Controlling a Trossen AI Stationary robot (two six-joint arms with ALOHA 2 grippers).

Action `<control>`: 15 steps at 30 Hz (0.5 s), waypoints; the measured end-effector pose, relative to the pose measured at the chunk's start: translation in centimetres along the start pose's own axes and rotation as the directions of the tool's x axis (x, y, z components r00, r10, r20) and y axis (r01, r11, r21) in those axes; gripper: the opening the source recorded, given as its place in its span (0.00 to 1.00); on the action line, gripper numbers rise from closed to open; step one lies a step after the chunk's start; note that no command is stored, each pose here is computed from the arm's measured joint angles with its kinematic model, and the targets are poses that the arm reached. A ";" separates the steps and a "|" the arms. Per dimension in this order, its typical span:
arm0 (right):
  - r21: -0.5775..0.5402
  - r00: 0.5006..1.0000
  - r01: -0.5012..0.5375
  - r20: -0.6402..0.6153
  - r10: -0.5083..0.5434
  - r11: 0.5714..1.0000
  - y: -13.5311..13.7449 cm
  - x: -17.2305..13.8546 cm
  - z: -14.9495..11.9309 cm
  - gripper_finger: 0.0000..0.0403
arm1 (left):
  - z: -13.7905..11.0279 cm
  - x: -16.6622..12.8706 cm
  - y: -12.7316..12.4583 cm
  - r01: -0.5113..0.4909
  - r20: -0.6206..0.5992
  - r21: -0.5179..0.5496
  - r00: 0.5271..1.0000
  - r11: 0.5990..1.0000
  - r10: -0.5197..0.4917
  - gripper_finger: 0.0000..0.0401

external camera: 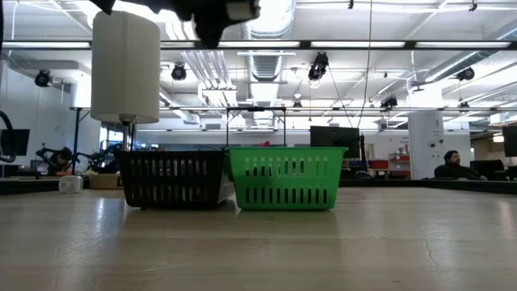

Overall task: Pick & Place Office items
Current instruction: Put the black white charger adapter into the black bin

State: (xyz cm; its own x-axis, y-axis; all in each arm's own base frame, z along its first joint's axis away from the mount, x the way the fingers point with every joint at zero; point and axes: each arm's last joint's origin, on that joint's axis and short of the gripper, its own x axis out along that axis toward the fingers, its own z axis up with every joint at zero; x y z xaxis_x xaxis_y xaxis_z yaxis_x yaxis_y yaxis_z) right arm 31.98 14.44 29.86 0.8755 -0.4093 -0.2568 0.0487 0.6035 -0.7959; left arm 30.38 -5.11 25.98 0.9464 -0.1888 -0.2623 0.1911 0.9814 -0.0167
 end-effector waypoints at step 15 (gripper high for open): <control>0.267 0.971 -0.188 -0.096 0.220 0.945 2.6 -1.8 -1.6 0.89 | -2.5 -3.3 0.2 -0.174 -0.398 -0.146 0.912 0.974 0.104 0.34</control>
State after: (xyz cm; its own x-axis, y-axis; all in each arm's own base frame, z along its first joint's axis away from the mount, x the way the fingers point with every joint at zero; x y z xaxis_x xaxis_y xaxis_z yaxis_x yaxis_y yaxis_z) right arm 29.72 15.67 27.37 0.8142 -0.3302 -0.4774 0.0097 0.8301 -0.5576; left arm 26.62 -4.19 24.45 0.7789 -0.0567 -0.6245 -0.0167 0.9937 -0.1111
